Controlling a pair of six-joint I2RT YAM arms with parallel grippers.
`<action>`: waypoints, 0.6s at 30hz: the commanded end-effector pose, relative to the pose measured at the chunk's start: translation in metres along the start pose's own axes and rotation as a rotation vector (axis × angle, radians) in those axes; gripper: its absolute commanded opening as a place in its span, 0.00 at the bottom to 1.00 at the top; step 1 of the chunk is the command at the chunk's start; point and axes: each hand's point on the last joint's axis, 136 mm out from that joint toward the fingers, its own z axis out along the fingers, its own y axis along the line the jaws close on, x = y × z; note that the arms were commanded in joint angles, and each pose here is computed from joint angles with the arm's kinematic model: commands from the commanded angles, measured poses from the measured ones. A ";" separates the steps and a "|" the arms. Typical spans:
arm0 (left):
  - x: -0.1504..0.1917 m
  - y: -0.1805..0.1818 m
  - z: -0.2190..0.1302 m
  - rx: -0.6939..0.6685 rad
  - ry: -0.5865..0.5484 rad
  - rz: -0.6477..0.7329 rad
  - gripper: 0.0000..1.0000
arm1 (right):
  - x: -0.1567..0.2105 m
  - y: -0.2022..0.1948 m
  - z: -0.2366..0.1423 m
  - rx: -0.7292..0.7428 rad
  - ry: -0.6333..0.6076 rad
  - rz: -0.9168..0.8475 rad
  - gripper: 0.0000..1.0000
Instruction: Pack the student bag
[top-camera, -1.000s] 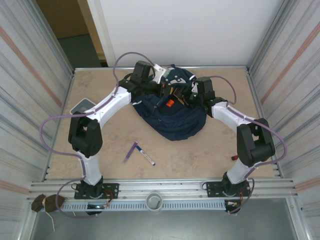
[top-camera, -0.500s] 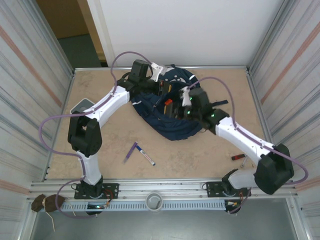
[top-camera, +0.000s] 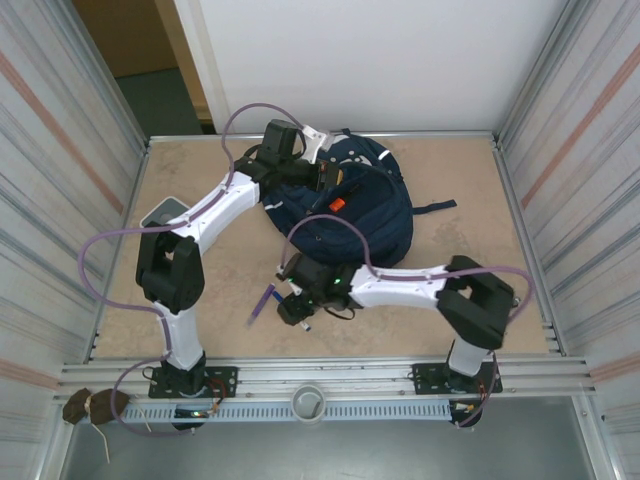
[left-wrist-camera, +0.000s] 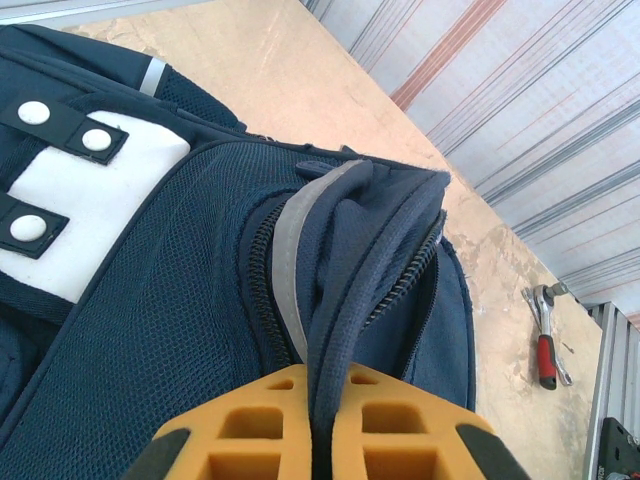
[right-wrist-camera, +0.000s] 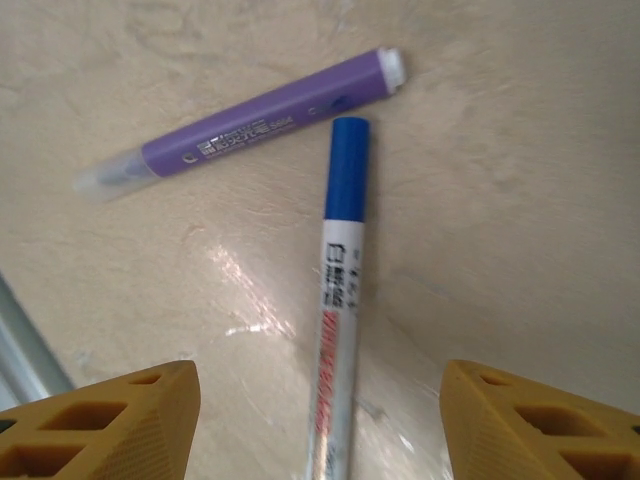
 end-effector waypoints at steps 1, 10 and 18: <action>-0.041 -0.014 -0.019 0.033 -0.122 0.097 0.00 | -0.001 0.002 0.015 0.071 0.023 -0.070 0.61; -0.039 -0.019 -0.019 0.060 -0.108 0.102 0.00 | 0.015 -0.017 0.041 0.203 0.102 -0.083 0.37; -0.039 -0.018 -0.020 0.050 -0.109 0.094 0.02 | 0.035 -0.051 0.014 0.319 0.131 -0.054 0.12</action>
